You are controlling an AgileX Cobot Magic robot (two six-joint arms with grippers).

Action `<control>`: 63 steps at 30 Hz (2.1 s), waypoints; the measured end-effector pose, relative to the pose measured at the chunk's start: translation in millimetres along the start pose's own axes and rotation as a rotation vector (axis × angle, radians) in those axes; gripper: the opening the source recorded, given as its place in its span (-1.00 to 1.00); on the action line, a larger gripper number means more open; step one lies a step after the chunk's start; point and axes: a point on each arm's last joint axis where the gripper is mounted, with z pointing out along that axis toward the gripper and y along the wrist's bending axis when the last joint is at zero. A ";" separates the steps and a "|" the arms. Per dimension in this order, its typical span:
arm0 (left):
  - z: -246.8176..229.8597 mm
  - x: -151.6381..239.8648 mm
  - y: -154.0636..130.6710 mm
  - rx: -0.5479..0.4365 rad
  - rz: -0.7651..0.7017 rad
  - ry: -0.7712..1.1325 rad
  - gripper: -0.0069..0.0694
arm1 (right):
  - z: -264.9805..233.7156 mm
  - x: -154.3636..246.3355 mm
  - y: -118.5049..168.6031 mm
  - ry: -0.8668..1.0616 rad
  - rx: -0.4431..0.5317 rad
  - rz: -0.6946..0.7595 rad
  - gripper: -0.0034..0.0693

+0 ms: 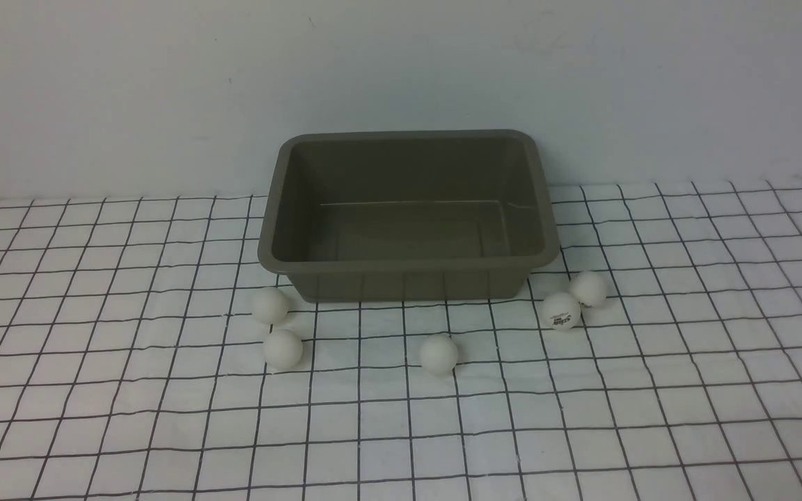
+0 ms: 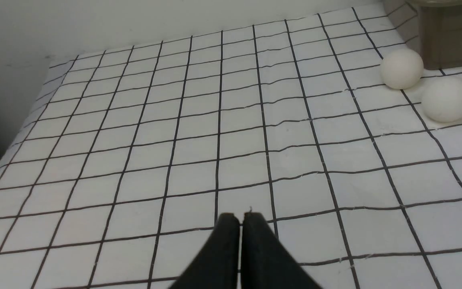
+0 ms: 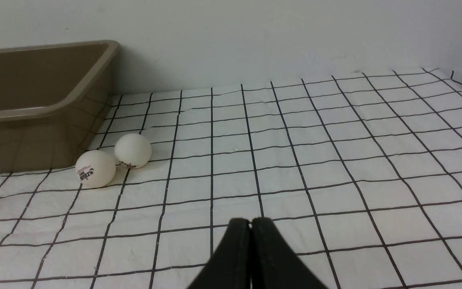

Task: Put the table tennis balls into the box on the white checkered tablecloth.
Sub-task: 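Reach for and grasp a ping pong ball on the table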

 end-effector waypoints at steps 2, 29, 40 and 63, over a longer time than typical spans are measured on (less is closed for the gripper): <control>0.0 0.0 0.0 0.000 0.000 0.000 -0.84 | 0.0 0.0 0.0 0.000 0.000 0.000 -0.95; 0.0 0.0 0.0 0.000 0.000 0.000 -0.84 | 0.0 0.0 0.0 0.000 0.000 0.000 -0.95; 0.0 0.0 0.0 0.000 0.000 0.000 -0.84 | 0.0 0.0 0.0 0.000 0.000 0.000 -0.95; 0.0 0.0 0.0 0.000 0.000 0.000 -0.84 | -19.9 -54.9 3.3 -0.197 -0.014 0.002 -0.95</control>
